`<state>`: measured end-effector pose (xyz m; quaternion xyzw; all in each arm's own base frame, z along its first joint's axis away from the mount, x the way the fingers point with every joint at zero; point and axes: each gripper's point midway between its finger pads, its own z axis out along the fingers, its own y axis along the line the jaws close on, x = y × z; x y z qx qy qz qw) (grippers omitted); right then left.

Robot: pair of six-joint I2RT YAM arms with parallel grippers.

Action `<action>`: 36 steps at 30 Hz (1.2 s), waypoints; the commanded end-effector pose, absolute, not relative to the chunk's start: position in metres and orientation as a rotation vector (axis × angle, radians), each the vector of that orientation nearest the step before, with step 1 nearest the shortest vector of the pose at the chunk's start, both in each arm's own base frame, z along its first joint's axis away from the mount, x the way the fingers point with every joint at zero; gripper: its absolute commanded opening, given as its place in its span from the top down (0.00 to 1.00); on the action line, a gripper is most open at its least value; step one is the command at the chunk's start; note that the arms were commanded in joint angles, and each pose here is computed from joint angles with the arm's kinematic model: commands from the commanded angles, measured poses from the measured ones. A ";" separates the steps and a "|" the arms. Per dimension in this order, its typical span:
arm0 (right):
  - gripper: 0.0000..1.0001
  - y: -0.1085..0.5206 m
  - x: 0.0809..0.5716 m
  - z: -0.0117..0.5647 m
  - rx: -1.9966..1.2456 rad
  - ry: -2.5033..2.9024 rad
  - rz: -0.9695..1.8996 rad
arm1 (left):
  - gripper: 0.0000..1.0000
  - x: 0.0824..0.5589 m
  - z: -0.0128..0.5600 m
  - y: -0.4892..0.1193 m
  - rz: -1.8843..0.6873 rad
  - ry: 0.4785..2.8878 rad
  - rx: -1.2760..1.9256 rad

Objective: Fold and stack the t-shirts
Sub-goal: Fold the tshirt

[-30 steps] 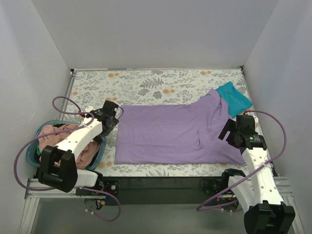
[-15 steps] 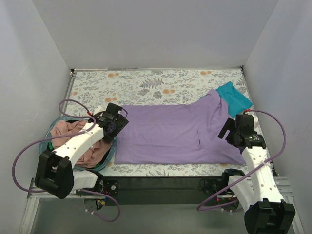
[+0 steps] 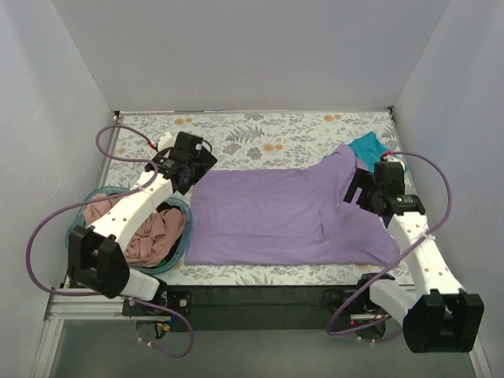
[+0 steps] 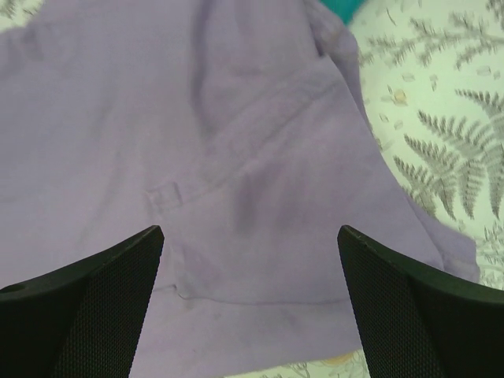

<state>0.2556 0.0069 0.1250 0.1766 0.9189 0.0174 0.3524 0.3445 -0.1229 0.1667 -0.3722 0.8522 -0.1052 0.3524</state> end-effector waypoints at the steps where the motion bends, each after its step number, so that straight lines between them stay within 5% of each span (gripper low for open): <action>1: 0.02 0.015 0.307 0.163 0.380 2.248 0.088 | 0.02 0.373 0.177 -0.129 -0.218 2.201 -0.860; 13: 0.07 0.040 0.459 0.196 0.121 2.175 0.071 | 0.03 0.478 0.109 -0.125 0.031 2.394 -0.723; 22: 0.15 0.059 0.542 0.161 0.060 2.234 0.096 | 0.13 0.492 0.050 -0.094 0.149 2.494 -0.800; 36: 0.32 0.033 0.536 0.095 0.092 2.386 -0.176 | 0.50 0.442 -0.006 -0.088 0.157 2.627 -0.869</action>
